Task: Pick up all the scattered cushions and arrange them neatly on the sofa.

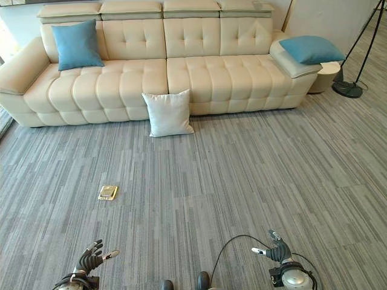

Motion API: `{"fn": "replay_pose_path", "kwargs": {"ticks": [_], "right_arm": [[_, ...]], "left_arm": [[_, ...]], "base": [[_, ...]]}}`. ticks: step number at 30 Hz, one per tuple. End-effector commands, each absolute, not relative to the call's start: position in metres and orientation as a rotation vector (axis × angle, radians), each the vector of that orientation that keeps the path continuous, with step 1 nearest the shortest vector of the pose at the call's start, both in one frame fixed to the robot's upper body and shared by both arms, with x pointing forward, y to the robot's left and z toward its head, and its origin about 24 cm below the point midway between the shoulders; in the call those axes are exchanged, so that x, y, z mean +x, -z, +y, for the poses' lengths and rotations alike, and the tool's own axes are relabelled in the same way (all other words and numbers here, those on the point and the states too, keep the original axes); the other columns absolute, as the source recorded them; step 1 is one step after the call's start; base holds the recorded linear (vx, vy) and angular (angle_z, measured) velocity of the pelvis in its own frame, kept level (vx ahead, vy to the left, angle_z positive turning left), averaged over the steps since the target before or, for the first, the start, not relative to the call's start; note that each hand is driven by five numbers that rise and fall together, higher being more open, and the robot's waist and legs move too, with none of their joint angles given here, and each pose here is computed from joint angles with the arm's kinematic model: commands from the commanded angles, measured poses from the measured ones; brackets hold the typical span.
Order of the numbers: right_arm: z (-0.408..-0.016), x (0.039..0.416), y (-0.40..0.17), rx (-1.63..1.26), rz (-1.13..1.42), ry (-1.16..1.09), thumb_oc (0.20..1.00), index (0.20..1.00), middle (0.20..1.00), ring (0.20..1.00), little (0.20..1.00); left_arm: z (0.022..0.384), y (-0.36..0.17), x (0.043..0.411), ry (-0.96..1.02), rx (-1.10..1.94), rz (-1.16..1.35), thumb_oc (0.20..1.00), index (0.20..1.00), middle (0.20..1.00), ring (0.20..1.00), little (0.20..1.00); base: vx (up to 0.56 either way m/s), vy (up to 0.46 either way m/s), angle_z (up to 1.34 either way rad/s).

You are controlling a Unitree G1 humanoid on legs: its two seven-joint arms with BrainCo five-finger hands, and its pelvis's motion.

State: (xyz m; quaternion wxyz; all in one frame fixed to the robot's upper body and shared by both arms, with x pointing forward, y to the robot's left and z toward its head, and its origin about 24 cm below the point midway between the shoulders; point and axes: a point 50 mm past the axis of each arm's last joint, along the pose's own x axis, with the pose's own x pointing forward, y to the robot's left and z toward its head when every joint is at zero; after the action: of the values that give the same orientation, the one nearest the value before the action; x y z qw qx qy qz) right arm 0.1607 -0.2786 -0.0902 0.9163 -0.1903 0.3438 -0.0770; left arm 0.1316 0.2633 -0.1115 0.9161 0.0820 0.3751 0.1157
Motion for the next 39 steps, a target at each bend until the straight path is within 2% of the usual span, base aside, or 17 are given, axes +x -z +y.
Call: {"fn": "replay_pose_path", "kwargs": {"ticks": [1, 14, 27, 33, 39], "right_arm": [[-0.286, 0.17, 0.08, -0.348, 0.645, 0.228, 1.0, 1.0, 1.0, 1.0, 1.0], [-0.293, 0.166, 0.079, -0.314, 0.643, 0.292, 1.0, 1.0, 1.0, 1.0, 1.0], [-0.274, 0.2, 0.067, -0.327, 0.562, 0.223, 1.0, 1.0, 1.0, 1.0, 1.0], [-0.269, 0.209, 0.059, -0.34, 0.518, 0.189, 1.0, 1.0, 1.0, 1.0, 1.0], [-0.273, 0.198, 0.06, -0.347, 0.524, 0.188, 1.0, 1.0, 1.0, 1.0, 1.0]], "left_arm": [[0.267, 0.103, 0.147, -0.265, 0.157, 0.705, 1.0, 1.0, 1.0, 1.0, 1.0], [0.262, 0.093, 0.159, -0.25, 0.144, 0.641, 1.0, 1.0, 1.0, 1.0, 1.0], [0.277, 0.076, 0.175, -0.277, 0.198, 0.569, 1.0, 1.0, 1.0, 1.0, 1.0], [0.275, 0.074, 0.178, -0.31, 0.167, 0.548, 1.0, 1.0, 1.0, 1.0, 1.0], [0.265, 0.076, 0.183, -0.269, 0.175, 0.54, 1.0, 1.0, 1.0, 1.0, 1.0]], "base": [[-0.01, -0.026, 0.06], [0.02, 0.013, 0.23], [0.1, 0.154, -0.12], [0.3, 0.042, 0.05], [0.4, -0.109, 0.42]]}}
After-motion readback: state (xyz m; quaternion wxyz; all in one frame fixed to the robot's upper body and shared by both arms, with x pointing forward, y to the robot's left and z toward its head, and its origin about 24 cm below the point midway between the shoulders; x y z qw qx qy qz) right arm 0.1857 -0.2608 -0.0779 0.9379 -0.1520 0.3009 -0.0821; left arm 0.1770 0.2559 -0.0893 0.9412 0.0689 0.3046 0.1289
